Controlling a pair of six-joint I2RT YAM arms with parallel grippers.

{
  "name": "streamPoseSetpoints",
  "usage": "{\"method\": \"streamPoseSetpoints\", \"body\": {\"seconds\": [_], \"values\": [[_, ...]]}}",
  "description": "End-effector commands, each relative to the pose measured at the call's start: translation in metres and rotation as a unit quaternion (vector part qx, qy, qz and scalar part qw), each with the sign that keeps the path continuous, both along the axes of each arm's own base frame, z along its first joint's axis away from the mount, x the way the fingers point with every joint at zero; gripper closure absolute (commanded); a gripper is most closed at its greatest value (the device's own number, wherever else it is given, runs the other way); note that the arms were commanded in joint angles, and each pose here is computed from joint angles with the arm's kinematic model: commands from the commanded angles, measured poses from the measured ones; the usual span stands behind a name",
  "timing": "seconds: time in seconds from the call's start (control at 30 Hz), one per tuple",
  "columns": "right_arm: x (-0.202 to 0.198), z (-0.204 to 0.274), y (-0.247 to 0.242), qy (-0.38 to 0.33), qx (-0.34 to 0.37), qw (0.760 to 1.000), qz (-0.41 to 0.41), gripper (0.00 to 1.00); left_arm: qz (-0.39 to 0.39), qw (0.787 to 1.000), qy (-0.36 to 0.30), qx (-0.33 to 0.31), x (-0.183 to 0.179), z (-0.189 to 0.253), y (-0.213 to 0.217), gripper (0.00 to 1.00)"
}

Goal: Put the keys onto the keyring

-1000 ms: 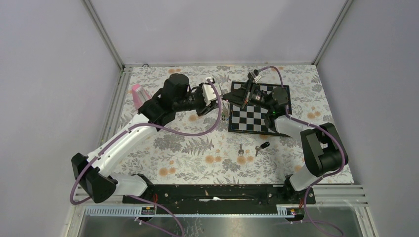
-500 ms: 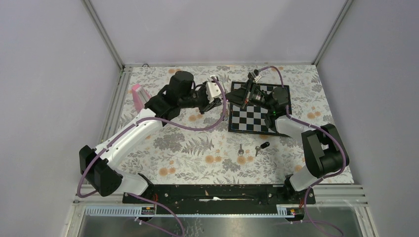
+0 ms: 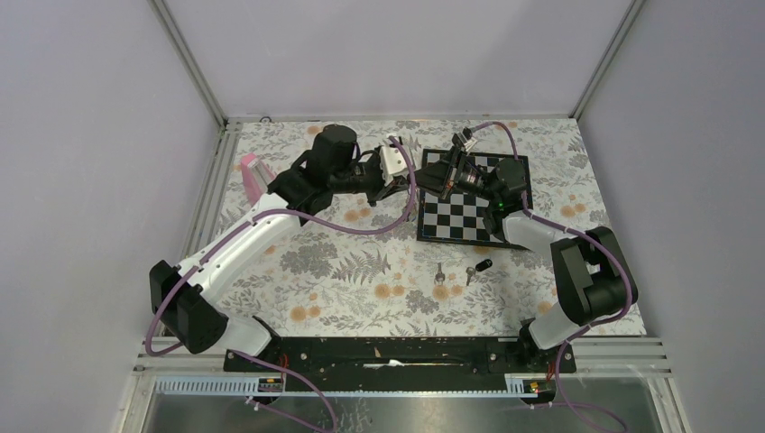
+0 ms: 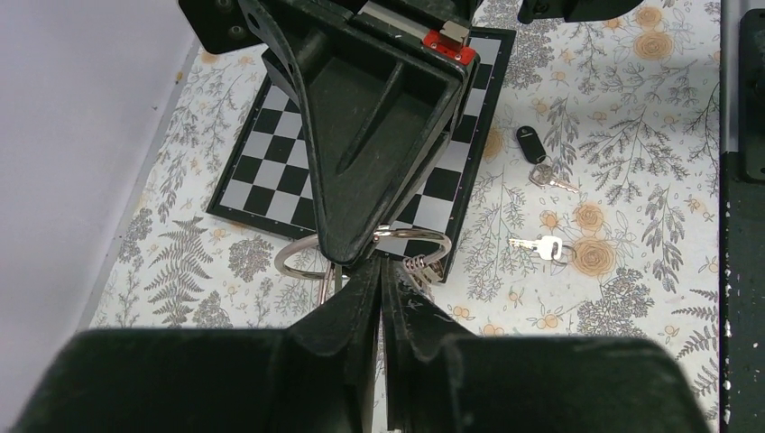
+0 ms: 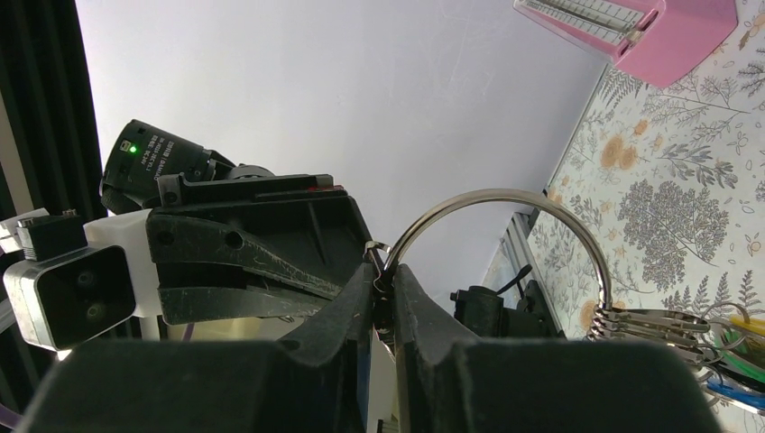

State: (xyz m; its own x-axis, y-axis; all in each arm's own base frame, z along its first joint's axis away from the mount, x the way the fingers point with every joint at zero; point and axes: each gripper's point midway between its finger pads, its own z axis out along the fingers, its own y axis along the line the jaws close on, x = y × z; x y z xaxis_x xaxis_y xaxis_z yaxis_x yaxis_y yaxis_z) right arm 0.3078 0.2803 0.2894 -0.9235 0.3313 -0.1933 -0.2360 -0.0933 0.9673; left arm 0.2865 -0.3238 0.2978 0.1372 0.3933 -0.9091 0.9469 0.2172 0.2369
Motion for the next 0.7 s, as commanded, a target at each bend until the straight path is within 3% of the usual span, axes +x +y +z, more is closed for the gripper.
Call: {"method": "streamPoseSetpoints", "body": {"seconds": [0.0, 0.13, 0.4, 0.67], "values": [[-0.01, 0.0343, -0.0015, -0.066, 0.017, 0.998, 0.002, 1.0, -0.005, 0.999, -0.023, -0.024, -0.0013, 0.0253, 0.0004, 0.86], [-0.0103, 0.0343, -0.0014, -0.067, 0.017, 0.998, 0.002, 1.0, 0.003, 0.999, -0.029, -0.025, -0.0007, 0.024, 0.0064, 0.83], [-0.0106, 0.036, -0.0021, -0.07, 0.016, 0.997, 0.0, 1.0, -0.002, 0.999, -0.024, -0.022, -0.0011, 0.0196, 0.0057, 1.0], [-0.0109, 0.0348, -0.0022, -0.072, 0.013, 0.997, -0.001, 1.0, -0.008, 1.0, -0.015, -0.023, -0.0043, 0.0169, 0.0048, 1.0]]}}
